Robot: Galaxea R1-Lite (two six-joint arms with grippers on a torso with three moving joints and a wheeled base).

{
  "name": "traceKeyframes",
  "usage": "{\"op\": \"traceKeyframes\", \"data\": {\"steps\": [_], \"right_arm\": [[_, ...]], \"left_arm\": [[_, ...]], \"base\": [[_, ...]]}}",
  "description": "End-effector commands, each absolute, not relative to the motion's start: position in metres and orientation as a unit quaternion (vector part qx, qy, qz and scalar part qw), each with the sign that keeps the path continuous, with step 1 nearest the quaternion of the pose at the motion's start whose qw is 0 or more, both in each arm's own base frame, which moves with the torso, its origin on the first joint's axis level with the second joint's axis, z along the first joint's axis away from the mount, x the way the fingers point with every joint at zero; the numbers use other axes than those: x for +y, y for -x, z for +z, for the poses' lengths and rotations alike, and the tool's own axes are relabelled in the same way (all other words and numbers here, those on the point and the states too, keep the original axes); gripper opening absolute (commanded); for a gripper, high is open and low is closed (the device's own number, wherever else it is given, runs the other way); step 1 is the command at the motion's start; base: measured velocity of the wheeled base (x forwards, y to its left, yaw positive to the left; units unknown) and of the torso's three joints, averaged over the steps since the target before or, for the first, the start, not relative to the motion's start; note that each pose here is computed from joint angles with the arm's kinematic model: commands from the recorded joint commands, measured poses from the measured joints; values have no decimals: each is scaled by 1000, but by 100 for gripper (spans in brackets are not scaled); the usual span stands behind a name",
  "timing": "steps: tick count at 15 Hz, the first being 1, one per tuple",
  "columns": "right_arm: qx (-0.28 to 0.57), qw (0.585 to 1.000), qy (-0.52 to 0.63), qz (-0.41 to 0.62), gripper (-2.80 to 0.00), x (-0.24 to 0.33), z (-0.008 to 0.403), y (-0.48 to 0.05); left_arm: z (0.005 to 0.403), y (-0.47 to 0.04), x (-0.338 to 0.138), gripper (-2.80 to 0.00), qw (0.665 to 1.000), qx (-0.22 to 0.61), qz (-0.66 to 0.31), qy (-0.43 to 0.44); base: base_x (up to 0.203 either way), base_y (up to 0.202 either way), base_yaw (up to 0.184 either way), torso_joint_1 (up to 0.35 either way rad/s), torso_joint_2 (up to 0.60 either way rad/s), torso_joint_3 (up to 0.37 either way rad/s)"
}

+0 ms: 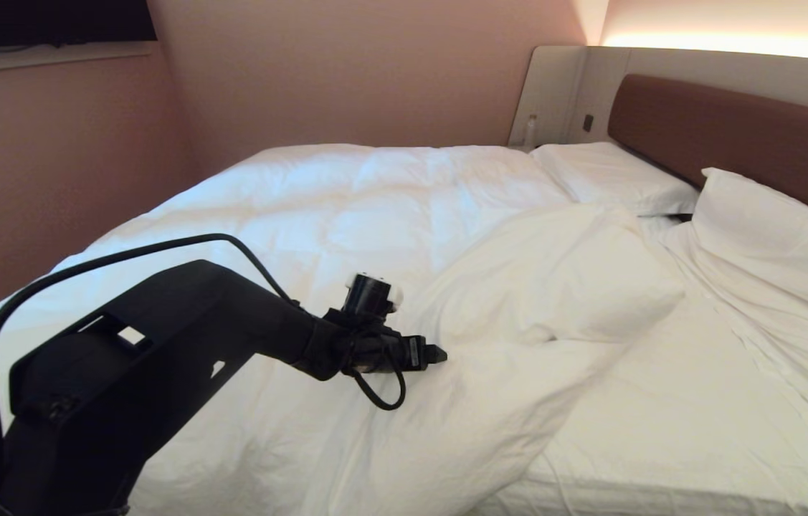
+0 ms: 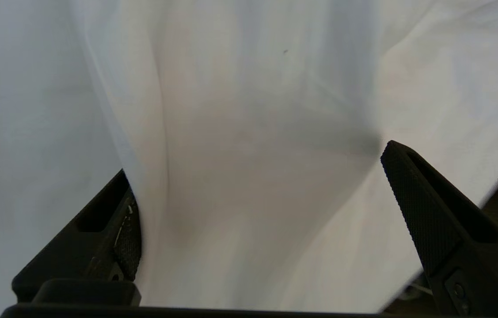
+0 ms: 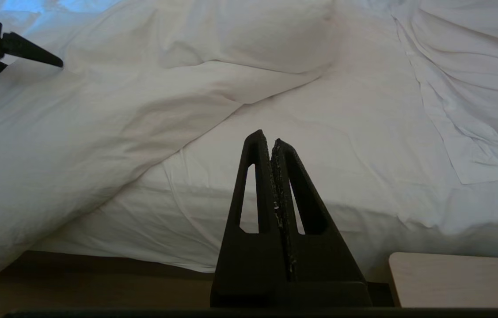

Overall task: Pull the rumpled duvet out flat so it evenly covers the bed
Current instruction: Hold the folded corner of the quilt

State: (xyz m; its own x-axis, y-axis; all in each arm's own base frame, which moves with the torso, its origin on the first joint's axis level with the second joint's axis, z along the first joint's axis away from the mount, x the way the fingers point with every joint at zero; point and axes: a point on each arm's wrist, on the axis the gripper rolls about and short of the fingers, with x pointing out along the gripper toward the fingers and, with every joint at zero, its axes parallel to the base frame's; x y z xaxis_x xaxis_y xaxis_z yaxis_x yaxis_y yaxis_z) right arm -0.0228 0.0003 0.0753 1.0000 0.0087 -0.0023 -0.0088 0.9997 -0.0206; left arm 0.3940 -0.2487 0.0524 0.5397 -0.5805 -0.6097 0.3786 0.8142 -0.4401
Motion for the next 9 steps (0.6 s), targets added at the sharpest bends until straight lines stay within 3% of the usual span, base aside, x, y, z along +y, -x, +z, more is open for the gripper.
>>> {"op": "traceKeyframes", "data": {"steps": [1,3,9], "right_arm": [[1,1000,11,5,-280,0,75,23],[1,1000,11,5,-280,0,75,23],[1,1000,11,5,-280,0,75,23]], "left_arm": [[65,-387,-257,0,861,387,-297,142],[69,-382,-266,0,837,403,-328,172],[73,-362,-293,0,816,425,-345,184]], "base": [[0,0,0,0,0,0],[0,0,0,0,0,0],[0,0,0,0,0,0]]}}
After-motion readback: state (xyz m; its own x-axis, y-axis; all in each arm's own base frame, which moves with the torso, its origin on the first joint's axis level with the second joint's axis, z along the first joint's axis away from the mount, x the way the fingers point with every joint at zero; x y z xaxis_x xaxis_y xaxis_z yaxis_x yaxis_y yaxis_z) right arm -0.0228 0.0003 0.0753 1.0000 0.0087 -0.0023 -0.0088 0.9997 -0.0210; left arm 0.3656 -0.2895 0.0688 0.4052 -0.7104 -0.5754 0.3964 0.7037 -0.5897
